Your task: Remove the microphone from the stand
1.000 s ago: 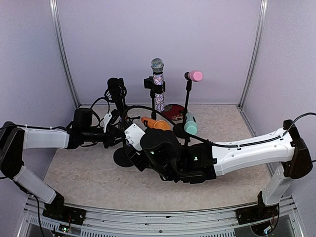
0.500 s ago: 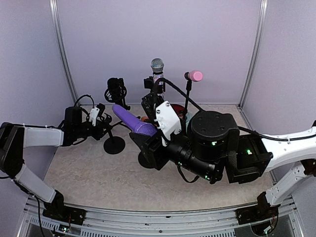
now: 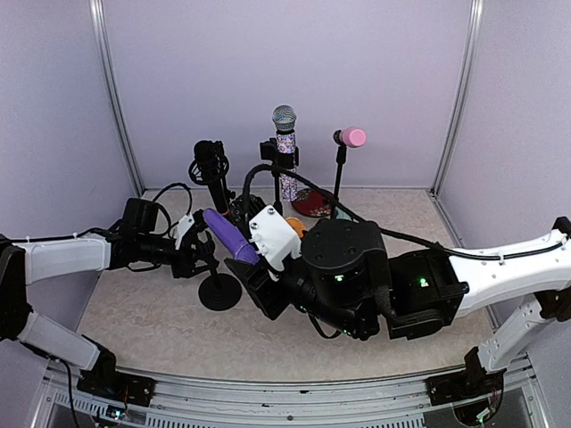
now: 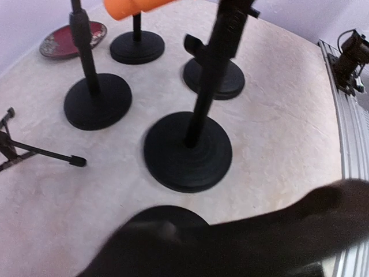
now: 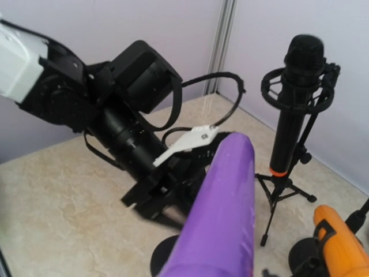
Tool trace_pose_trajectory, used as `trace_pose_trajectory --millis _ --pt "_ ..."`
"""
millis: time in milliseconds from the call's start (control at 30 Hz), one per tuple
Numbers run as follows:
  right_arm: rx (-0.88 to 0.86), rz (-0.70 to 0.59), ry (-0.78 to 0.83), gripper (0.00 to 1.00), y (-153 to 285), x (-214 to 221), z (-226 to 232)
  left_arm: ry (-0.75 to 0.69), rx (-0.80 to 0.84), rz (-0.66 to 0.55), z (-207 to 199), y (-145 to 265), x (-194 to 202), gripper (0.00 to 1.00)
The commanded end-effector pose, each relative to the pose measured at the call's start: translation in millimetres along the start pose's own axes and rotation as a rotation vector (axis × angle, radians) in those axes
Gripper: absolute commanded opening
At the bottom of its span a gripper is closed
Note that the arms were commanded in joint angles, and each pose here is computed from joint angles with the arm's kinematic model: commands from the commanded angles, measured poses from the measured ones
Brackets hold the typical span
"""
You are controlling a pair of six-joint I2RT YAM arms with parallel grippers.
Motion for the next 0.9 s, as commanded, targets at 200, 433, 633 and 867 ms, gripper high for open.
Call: trace_pose_trajectory --millis 200,433,633,867 --pt "-0.025 0.065 -0.038 0.0 -29.1 -3.7 0.8 -0.062 0.067 0.127 -18.1 53.7 -10.0 0.99" --pt "-0.117 0.067 -0.059 0.0 -45.1 -18.5 7.9 -0.259 -0.101 0.187 -18.9 131.9 -42.5 0.99" --pt "-0.247 0.126 -0.106 0.0 -79.5 -20.7 14.8 -0.443 -0.139 0.157 -39.4 163.3 -76.6 0.99" --pt "-0.395 0.134 -0.142 0.0 -113.3 -15.7 27.2 -0.574 -0.042 0.103 -68.1 166.4 -75.8 0.9"
Point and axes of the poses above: each gripper's point midway between its finger pads, its own y axis back along the fingers, its own z axis along the line the jaws close on, x = y × z, the point moved 10 cm from there along y, back along the fingers, and after that the axes turned 10 degrees about -y, right-handed, at the moved point
